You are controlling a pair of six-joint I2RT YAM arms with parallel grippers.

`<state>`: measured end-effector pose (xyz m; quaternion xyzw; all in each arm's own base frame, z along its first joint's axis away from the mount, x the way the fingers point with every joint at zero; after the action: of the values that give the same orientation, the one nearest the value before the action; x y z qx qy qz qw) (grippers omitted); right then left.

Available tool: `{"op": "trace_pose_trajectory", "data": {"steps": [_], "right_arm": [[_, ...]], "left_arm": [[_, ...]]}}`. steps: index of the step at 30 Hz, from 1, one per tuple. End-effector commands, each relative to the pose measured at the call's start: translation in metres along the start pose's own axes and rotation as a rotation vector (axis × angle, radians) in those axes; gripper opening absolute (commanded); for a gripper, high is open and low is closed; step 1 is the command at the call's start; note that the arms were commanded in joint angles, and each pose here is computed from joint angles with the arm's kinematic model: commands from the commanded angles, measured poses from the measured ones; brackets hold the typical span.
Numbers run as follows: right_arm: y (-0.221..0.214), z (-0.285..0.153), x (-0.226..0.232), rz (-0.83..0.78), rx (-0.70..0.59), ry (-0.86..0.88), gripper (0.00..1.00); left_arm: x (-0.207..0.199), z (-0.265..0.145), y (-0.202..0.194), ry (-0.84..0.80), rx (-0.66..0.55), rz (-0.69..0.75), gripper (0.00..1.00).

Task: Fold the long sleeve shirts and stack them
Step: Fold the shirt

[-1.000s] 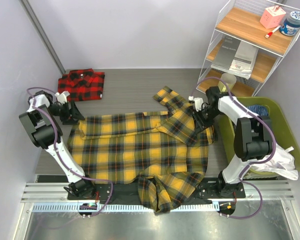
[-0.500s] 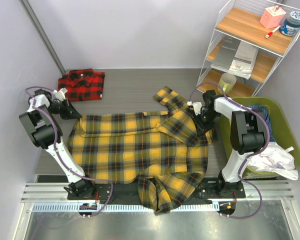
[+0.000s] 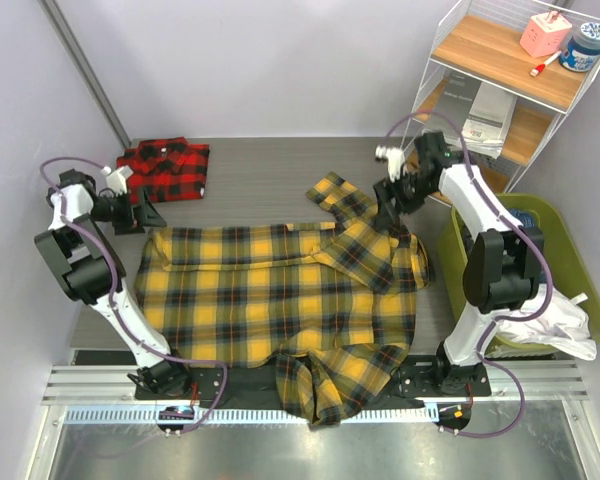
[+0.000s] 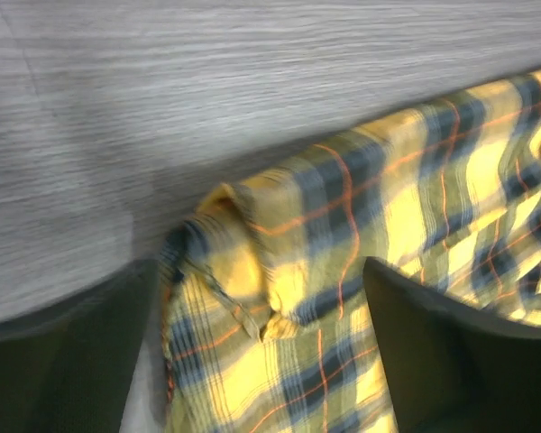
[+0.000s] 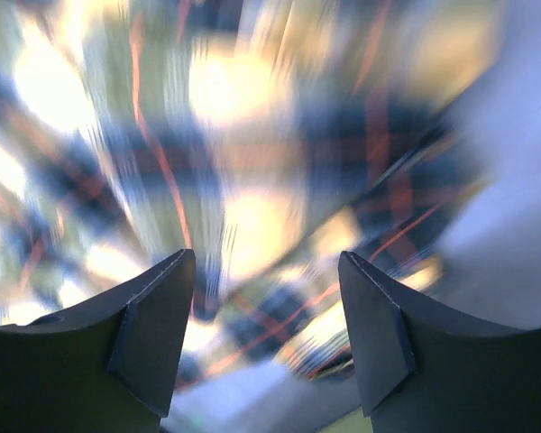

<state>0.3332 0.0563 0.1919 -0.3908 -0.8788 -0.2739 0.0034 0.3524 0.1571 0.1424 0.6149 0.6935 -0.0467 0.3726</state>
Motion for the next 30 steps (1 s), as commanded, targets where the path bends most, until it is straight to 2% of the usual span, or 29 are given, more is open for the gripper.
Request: {"op": "trace_pose_trajectory", "data": {"steps": [1, 2, 4, 5, 6, 10, 15, 23, 30], "right_arm": [[0.065, -0.007, -0.019, -0.015, -0.213, -0.079, 0.7], [0.086, -0.011, -0.027, -0.029, -0.246, -0.104, 0.7], [0.095, 0.016, -0.047, -0.007, -0.208, -0.115, 0.7], [0.111, 0.015, -0.051, -0.03, -0.239, -0.14, 0.69], [0.113, 0.037, -0.065, -0.018, -0.218, -0.149, 0.69], [0.144, 0.06, -0.093, -0.008, -0.256, -0.228, 0.68], [0.151, 0.092, -0.106, -0.027, -0.247, -0.273, 0.69], [0.137, 0.138, -0.106, -0.059, -0.176, -0.266, 0.69], [0.128, 0.141, -0.081, -0.019, -0.17, -0.105, 0.57]], "left_arm": [[-0.043, -0.044, 0.015, -0.01, -0.139, 0.236, 1.0], [-0.046, -0.047, 0.017, -0.008, -0.149, 0.267, 1.0], [-0.059, -0.052, 0.02, -0.016, -0.159, 0.323, 1.0], [-0.064, -0.054, 0.022, -0.015, -0.165, 0.354, 1.0], [-0.069, -0.053, 0.023, -0.017, -0.164, 0.381, 1.0], [-0.088, -0.059, 0.027, 0.03, -0.192, 0.477, 1.0], [-0.106, -0.062, 0.03, 0.045, -0.223, 0.554, 1.0], [-0.116, -0.067, 0.045, 0.104, -0.291, 0.637, 1.0], [-0.131, -0.078, 0.059, 0.069, -0.368, 0.674, 1.0]]}}
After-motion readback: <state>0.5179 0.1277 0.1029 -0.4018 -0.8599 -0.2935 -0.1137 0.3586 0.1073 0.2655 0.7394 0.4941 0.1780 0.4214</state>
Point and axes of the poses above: each gripper's point midway between its finger pads, its own z axis out along the fingers, its own x axis along the line the jaws close on, y = z × x, the point moved 9 cm from there along -z, back along the fingers, and after that the axes turned 4 degrees about -z, right-handed, at the moved point
